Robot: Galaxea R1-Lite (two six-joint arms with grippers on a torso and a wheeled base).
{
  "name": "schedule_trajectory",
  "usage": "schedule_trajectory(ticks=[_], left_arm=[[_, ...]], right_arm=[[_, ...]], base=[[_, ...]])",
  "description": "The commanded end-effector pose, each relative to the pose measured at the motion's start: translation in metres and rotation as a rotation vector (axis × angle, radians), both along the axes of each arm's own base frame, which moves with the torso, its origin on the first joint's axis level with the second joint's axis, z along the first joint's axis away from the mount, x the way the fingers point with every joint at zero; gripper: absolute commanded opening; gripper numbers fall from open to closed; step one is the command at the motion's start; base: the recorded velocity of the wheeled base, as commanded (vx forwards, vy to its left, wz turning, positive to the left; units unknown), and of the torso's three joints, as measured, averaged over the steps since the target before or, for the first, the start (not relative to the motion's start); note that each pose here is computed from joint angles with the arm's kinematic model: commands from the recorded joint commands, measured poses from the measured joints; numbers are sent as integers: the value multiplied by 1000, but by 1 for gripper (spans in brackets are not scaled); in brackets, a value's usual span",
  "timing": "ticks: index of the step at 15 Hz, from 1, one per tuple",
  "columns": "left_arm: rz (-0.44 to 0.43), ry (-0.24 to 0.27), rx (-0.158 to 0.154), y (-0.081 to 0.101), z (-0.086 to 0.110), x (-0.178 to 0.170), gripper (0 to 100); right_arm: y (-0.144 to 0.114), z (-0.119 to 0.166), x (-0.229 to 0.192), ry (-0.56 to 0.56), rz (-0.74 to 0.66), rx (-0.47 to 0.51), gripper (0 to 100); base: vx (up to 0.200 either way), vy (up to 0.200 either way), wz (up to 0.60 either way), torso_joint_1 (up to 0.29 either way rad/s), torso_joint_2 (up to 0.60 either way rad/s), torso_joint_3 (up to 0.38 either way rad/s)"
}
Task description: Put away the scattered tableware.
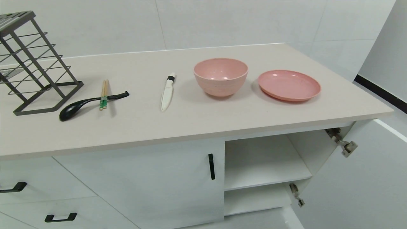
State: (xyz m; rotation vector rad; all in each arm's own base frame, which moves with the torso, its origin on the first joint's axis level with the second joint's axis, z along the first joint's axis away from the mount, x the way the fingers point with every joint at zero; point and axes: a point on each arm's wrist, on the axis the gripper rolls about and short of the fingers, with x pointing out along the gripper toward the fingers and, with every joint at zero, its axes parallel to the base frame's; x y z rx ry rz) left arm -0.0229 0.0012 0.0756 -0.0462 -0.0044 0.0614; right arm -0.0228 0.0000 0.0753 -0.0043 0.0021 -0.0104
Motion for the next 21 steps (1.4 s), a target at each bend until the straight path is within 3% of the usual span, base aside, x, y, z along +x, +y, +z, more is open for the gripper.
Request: schedule_trajectory(ticks=[1, 5, 21], left_arm=[[1, 1, 0, 0, 0, 0, 100], [1, 1, -1, 0, 0, 0, 100], [1, 1, -3, 0, 0, 0, 100]], right_arm=[[0, 0, 0, -1, 0, 0, 100], [0, 0, 0, -1, 0, 0, 100], [0, 0, 0, -1, 0, 0, 100]], base=[[0, 0, 0, 232, -486, -207], [0, 0, 0, 138, -481, -217], [0, 0, 0, 314, -532, -255]])
